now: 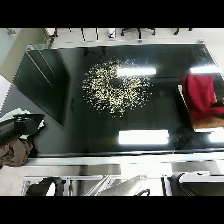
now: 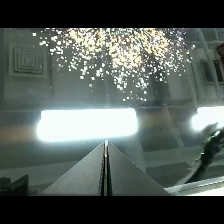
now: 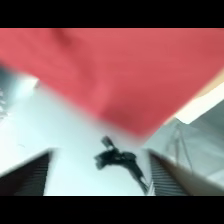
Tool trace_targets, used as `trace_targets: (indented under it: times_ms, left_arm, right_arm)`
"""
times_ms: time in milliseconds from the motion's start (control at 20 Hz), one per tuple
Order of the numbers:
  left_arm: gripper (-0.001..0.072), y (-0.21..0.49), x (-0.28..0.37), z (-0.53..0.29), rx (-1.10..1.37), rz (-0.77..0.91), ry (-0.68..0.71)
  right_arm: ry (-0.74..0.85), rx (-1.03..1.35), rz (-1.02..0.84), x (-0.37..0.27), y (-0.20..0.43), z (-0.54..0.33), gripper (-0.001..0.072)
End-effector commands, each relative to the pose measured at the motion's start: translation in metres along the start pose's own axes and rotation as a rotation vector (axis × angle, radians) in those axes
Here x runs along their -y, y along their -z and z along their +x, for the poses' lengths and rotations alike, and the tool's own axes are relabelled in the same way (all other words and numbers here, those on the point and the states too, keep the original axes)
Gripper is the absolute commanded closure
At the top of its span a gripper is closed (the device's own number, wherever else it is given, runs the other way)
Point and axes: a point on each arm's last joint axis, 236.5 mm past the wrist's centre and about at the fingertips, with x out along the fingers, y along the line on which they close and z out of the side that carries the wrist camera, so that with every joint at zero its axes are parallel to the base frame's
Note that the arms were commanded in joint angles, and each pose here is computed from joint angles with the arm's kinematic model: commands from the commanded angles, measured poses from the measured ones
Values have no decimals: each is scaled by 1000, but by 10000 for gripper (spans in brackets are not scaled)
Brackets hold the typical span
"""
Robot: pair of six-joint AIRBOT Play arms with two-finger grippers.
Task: Fold the shirts.
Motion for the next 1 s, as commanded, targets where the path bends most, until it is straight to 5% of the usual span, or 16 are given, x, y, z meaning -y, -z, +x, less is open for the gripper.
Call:
trace_targets:
  times_ms: [0,200,250,300,350,650,950]
  left_arm:
    - [694,0,0,0,0,1,0]
    - [693,-3,0,0,14,-1,0]
    - [694,-6,0,0,25,-1,0]
    - [693,-10,0,0,40,-6,0]
    - [694,-14,-1,1,55,-26,0]
    - [694,-25,35,42,-64,-113,183]
    - [694,87,104,114,-341,-25,344]
  right_arm:
    - [75,-46,23,25,9,4,9]
    - [-21,57,-25,-12,-11,-28,18]
    - [-84,83,-76,-35,-13,-37,179]
    - [-168,108,-164,-65,-11,-46,533]
    - [-246,135,-236,-94,-6,-52,650]
    - [-317,114,-806,-207,120,-33,689]
    - [-225,-45,-1100,-147,291,64,690]
